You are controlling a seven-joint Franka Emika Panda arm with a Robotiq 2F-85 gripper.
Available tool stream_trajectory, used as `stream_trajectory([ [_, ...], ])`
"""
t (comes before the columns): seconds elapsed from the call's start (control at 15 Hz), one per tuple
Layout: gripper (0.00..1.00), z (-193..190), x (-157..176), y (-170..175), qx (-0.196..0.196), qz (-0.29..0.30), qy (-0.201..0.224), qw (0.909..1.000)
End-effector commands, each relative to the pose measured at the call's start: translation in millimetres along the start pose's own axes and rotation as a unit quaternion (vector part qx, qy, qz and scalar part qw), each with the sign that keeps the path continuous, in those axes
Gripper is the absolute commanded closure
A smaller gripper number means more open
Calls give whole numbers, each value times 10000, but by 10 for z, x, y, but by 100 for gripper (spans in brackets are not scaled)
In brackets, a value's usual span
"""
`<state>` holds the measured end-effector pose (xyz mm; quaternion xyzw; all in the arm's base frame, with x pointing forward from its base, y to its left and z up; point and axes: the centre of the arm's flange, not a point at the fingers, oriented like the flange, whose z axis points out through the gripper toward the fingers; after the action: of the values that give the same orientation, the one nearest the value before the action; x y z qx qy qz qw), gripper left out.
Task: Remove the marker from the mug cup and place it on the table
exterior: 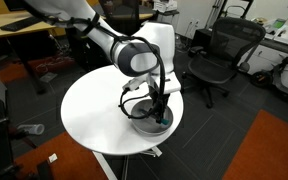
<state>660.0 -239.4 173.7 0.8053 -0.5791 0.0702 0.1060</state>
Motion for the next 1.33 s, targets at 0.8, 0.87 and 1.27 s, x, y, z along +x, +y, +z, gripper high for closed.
stream_trajectory([
  [0.8, 95, -1203, -992, 287, 1197, -391, 1163, 9852],
  [0.87, 95, -1260, -1082, 251, 1281, -516, 1192, 9832],
  [1.27, 95, -1424, -1525, -49, 1541, -1129, 1054, 9759],
])
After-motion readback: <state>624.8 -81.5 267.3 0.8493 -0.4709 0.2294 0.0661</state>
